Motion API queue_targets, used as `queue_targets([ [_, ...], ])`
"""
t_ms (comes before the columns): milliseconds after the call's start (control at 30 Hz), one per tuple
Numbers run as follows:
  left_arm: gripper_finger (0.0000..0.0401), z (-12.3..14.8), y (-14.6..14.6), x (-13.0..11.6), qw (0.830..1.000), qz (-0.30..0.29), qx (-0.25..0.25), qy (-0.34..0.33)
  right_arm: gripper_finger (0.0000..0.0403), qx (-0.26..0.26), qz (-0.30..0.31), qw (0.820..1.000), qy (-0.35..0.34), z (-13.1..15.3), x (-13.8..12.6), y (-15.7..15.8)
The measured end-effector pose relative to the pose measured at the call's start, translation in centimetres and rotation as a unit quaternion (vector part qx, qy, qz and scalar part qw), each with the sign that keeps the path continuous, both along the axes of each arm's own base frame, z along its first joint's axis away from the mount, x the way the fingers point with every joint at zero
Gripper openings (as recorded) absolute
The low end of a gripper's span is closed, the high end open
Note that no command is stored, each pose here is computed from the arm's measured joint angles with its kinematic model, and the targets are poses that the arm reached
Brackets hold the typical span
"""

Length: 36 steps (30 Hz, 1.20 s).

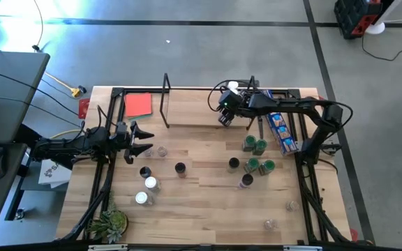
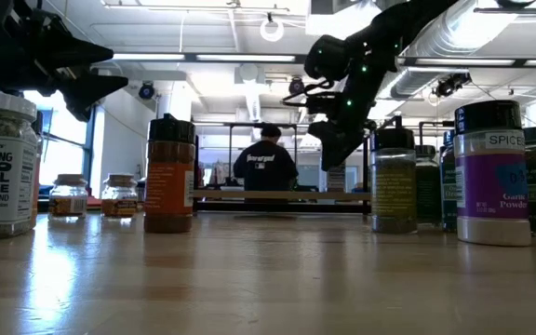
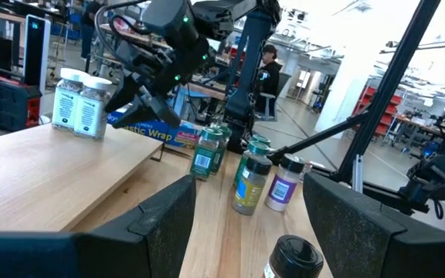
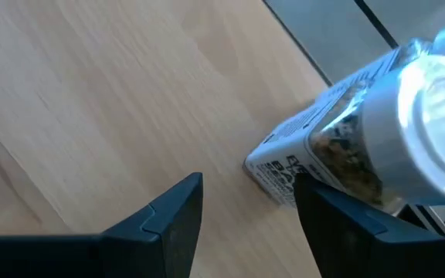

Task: Shelf spices
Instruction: Put the top white seasoning bottle on the shelf aligned with the other white seasoning bottle

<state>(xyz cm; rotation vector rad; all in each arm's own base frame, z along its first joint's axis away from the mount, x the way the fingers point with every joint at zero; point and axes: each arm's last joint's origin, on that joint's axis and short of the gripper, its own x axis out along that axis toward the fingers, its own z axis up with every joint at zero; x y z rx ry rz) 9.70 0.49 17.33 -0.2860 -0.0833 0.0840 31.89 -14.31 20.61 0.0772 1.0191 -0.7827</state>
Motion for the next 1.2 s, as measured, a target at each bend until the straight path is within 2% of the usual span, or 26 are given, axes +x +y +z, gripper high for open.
queue_targets([
  [167, 0.0236, 0.0, 0.0, 0.0, 1.0, 0.0, 0.0, 0.001, 0.0199, 0.004, -0.009, 1.0, -0.01, 0.0, 0.1, 0.1],
  [333, 0.0236, 0.0, 0.0, 0.0, 1.0, 0.0, 0.0, 0.002, 0.0199, 0.006, 0.008, 1.0, -0.027, 0.2, 0.7, 0.8],
  [500, 0.0236, 0.0, 0.0, 0.0, 1.0, 0.0, 0.0, 0.002, 0.0199, -0.004, 0.018, 0.998, -0.063, 1.8, 1.7, 1.0],
  [667, 0.0236, 0.0, 0.0, 0.0, 1.0, 0.0, 0.0, 0.001, 0.0199, -0.042, -0.037, 0.994, -0.094, 2.3, 1.7, -0.9],
  [900, 0.0236, 0.0, 0.0, 0.0, 1.0, 0.0, 0.0, 0.001, 0.0199, -0.047, -0.093, 0.991, -0.086, 1.1, 1.4, -2.5],
  [1200, 0.0236, 0.0, 0.0, 0.0, 1.0, 0.0, 0.0, 0.001, 0.0199, -0.066, -0.051, 0.989, -0.119, 3.0, 2.2, -0.8],
])
